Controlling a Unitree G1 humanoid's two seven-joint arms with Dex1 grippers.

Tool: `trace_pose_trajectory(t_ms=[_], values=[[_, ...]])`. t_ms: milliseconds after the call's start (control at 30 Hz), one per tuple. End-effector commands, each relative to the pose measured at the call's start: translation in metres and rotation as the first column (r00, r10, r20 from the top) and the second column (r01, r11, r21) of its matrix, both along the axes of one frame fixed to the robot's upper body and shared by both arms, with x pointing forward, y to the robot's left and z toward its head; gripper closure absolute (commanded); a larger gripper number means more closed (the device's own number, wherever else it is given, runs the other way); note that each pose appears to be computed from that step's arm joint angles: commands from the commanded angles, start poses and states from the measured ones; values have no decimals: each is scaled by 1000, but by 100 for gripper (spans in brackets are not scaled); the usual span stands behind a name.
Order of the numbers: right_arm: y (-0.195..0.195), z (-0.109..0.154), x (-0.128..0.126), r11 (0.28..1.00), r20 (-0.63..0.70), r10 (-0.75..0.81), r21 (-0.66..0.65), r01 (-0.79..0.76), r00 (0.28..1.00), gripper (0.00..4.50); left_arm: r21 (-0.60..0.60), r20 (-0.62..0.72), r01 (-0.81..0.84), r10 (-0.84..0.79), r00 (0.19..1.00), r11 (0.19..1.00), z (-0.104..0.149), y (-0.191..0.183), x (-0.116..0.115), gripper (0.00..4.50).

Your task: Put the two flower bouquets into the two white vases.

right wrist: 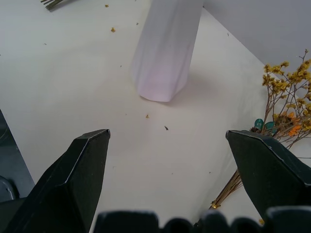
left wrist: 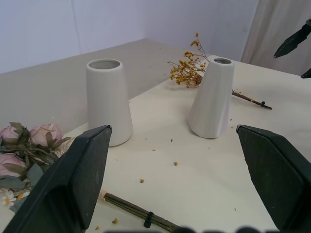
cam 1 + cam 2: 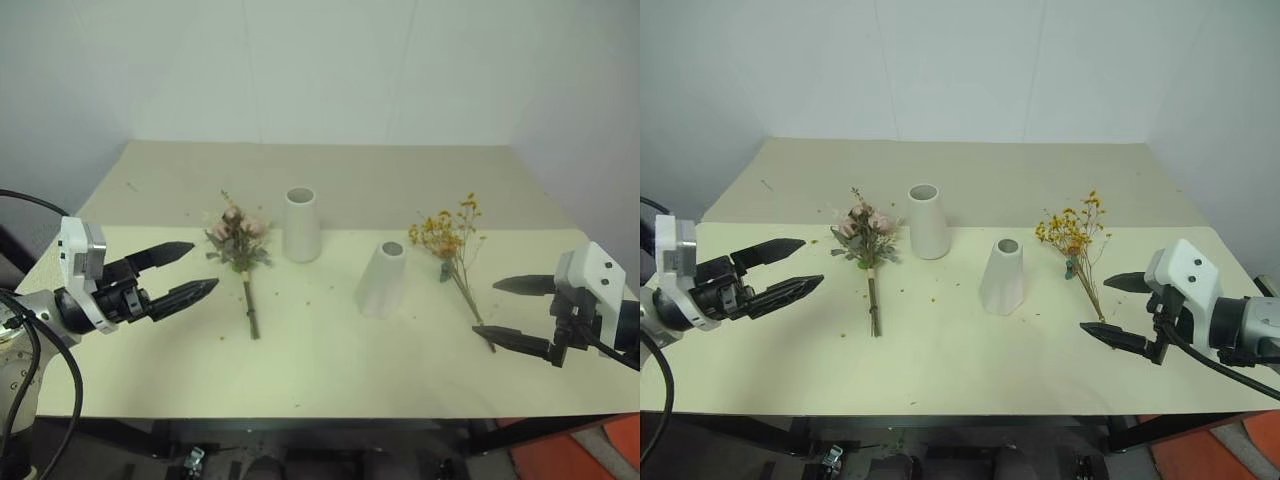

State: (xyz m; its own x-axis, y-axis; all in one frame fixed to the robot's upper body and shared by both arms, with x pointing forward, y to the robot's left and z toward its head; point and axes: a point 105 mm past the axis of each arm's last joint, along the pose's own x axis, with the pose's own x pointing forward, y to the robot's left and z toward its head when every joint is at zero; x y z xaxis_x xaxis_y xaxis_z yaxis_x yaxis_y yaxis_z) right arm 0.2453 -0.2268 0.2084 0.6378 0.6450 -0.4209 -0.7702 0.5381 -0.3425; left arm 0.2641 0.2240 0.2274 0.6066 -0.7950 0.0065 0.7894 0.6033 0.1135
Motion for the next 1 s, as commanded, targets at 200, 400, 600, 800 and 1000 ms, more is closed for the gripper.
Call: trace_pose_trajectory(t_ms=[200,400,600,800,1000], values=[[0,13,-2,1000,54,0,-17,1,999,2,18,74,48,-49,996,999,18,-7,3,0],[1,15,-5,1000,72,-4,-20,5,997,2,36,35,15,-16,999,999,9,-3,14,0],[28,44,-8,994,176,107,8,-110,979,2,195,-60,-388,406,912,901,-23,12,55,0],[76,51,-6,956,197,277,39,-290,941,2,260,-120,-640,682,721,723,-43,2,78,0],[97,54,9,935,205,344,17,-355,916,2,328,-289,-728,797,530,602,-51,-9,94,0]])
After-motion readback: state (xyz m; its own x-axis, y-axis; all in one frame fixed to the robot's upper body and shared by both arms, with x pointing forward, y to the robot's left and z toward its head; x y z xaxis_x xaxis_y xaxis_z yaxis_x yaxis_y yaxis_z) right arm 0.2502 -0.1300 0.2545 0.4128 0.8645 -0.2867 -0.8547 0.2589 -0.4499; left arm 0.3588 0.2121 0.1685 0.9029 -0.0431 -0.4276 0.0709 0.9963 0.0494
